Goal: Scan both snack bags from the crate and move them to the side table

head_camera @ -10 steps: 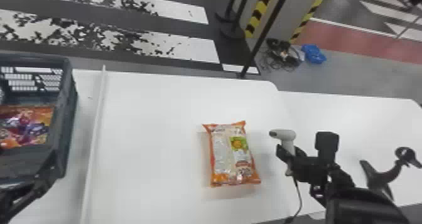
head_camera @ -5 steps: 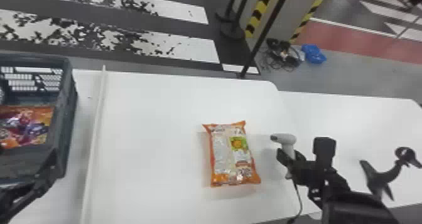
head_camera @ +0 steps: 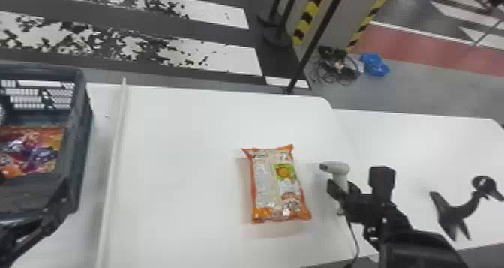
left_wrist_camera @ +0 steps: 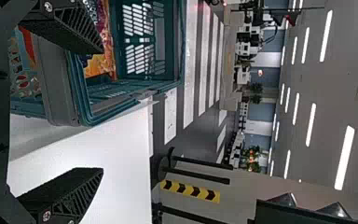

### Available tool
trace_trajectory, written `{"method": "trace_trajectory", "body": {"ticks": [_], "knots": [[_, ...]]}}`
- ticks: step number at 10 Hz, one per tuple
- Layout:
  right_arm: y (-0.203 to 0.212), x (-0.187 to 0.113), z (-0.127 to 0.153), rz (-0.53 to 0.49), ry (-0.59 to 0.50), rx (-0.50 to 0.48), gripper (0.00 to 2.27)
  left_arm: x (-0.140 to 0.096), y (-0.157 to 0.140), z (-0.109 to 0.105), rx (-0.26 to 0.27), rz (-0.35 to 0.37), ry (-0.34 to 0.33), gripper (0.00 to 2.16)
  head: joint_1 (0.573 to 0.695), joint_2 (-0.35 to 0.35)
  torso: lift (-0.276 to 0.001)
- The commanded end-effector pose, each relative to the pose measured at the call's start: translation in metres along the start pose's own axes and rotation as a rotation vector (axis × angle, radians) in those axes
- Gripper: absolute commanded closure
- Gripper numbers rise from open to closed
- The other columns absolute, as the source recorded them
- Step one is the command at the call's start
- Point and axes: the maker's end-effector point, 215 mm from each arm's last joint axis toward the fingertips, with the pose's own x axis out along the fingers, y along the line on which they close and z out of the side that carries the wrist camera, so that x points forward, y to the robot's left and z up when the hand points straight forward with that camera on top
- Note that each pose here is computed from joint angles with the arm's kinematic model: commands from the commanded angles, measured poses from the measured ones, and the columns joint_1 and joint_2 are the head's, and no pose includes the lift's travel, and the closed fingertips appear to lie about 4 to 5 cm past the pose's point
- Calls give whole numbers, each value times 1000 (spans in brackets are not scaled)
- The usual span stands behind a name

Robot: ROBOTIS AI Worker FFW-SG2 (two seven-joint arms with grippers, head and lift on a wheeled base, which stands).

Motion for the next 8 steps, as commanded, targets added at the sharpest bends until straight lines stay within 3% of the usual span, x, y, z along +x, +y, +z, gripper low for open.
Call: {"method": "trace_trajectory", "body": {"ticks": [1,5,6,8], "knots": [[1,3,-2,-3,-2,-2,2240,0,1,1,2,0,-2,100,695,-350,-75],[5,5,-3,-3,-7,-7,2162,0,0,0,1,-2,1,100,695,-350,-75],[3,5,-1,-12,-17,-8,2040,-1,-1,0,1,-2,1,100,695,-350,-75],[3,6,0,-15,-30,-4,1494,-1,-1,0,1,-2,1,100,695,-350,-75]]}}
